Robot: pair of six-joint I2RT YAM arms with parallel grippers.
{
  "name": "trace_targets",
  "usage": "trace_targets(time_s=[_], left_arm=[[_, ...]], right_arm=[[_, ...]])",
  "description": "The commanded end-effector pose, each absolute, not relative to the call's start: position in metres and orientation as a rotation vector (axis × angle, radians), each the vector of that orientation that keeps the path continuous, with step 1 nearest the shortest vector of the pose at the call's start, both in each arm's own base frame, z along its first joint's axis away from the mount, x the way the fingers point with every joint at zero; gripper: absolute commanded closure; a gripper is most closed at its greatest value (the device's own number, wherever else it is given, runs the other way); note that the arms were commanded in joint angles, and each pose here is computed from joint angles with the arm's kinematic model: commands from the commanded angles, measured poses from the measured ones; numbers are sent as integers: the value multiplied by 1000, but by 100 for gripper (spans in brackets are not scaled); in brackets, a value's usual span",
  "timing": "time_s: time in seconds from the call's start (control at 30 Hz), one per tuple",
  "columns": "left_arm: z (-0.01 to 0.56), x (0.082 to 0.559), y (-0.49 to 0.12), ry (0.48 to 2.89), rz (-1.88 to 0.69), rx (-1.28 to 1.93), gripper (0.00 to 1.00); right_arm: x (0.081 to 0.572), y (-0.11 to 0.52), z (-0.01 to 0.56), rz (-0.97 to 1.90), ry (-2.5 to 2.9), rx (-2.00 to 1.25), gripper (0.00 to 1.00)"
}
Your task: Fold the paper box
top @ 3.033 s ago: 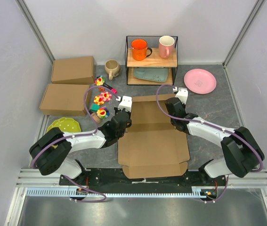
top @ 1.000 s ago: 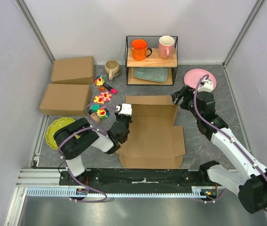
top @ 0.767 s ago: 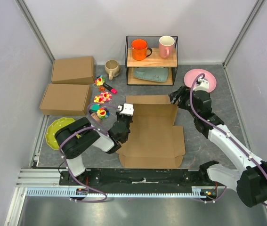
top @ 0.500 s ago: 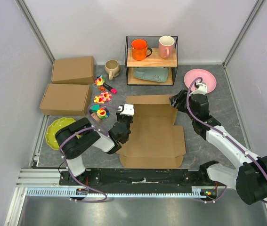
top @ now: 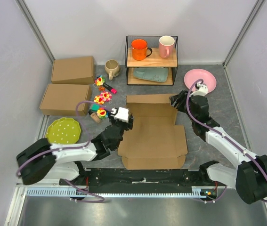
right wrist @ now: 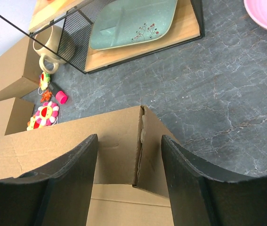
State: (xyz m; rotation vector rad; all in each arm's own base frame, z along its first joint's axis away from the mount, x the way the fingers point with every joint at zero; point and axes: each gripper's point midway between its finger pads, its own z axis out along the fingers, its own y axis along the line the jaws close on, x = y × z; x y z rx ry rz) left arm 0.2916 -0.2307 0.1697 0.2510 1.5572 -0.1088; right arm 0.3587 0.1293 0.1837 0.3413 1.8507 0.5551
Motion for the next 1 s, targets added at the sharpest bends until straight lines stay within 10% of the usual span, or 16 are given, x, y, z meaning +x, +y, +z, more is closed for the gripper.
trace_targets(time_s=[0.0,0.47,0.97], left_arm=[[166,256,-239,1664,-255,384,28],[284,238,-234,1536,-700,180,13],[232,313,-248,1757,-1046,13,10]], right_arm=[[347,116,155,466,1938,352,37],[320,109,133,454,1980,327,36],[317,113,126,465,2010,296,34]])
